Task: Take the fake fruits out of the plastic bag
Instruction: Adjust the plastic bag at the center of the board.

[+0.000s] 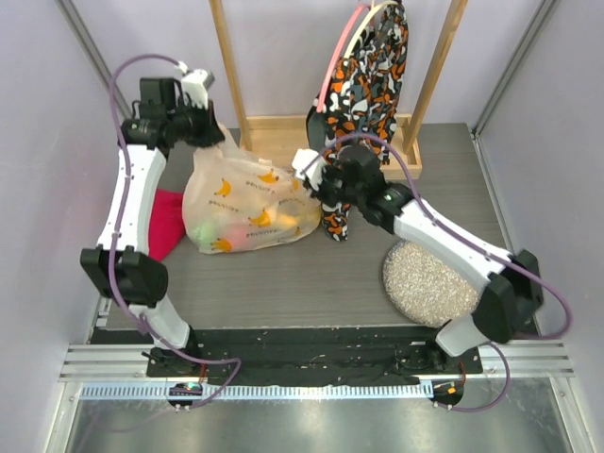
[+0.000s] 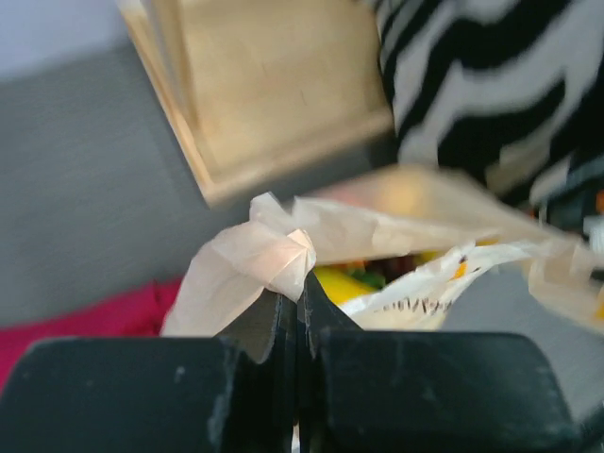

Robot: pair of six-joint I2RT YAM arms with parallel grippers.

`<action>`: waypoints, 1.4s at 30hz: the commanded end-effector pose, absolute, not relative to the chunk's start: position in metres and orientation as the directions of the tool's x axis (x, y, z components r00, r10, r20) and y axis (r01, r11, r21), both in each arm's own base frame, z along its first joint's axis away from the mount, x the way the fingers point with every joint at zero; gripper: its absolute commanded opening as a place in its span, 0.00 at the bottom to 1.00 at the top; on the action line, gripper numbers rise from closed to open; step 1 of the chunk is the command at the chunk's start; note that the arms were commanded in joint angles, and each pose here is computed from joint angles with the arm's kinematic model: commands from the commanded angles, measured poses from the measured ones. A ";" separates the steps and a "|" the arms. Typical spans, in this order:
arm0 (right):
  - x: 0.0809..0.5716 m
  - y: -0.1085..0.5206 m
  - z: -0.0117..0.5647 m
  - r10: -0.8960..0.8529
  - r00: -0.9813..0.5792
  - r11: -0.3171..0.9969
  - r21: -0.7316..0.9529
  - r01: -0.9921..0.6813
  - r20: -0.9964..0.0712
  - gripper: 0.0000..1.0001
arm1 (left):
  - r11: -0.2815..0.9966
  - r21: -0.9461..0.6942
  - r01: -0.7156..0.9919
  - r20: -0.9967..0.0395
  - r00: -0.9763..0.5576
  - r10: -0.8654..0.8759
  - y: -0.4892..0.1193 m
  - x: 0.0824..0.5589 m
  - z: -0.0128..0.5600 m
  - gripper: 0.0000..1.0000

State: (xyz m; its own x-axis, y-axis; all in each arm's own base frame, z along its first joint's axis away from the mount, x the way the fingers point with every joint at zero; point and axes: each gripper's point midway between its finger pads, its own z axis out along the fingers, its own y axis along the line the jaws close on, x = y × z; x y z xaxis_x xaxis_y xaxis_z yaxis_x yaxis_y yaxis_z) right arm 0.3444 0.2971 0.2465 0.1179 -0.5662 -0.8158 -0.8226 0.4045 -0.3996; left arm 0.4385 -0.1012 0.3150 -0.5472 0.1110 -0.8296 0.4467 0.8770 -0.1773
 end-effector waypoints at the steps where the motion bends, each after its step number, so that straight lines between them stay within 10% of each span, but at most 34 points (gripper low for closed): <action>1: 0.425 0.359 0.324 -0.436 0.322 0.479 -0.520 -0.707 -0.840 0.01 | 0.923 -0.160 0.350 -0.956 -0.287 -0.057 -0.061 0.497 0.415 0.00; 8: 0.490 0.362 0.462 -0.305 0.459 0.669 -0.531 -0.520 -0.834 0.01 | 0.881 -0.005 0.473 -0.999 0.041 -0.028 -0.093 0.512 0.516 0.00; 12: 0.456 0.324 0.474 -0.374 0.522 0.613 -0.626 -0.481 -0.767 0.01 | 0.834 -0.136 0.535 -0.987 -0.143 -0.069 -0.108 0.471 0.472 0.00; 23: 0.324 0.230 0.248 -0.716 0.433 0.154 -0.729 -0.667 -0.548 0.01 | 0.874 -0.197 0.444 -0.916 -0.401 -0.002 -0.090 0.284 0.314 0.00; 25: 0.309 0.219 0.224 -0.743 0.380 0.133 -0.678 -0.723 -0.551 0.12 | 0.868 -0.234 0.437 -0.893 -0.450 -0.014 -0.092 0.269 0.295 0.00; 29: 0.302 0.219 0.240 -0.753 0.294 0.172 -0.608 -0.775 -0.588 0.71 | 0.854 -0.286 0.434 -0.880 -0.472 -0.055 -0.097 0.262 0.288 0.00; 33: 0.286 0.235 0.310 -0.689 0.254 0.188 -0.506 -0.842 -0.679 0.85 | 0.848 -0.308 0.431 -0.878 -0.471 -0.080 -0.100 0.268 0.297 0.00; 39: 0.296 0.279 0.440 -0.391 0.278 0.364 -0.425 -0.829 -0.877 0.84 | 0.854 -0.341 0.394 -0.878 -0.458 -0.140 -0.098 0.279 0.302 0.00; 42: 0.315 0.304 0.436 -0.288 0.237 0.428 -0.346 -0.835 -0.928 0.62 | 0.857 -0.331 0.395 -0.893 -0.425 -0.149 -0.095 0.284 0.308 0.00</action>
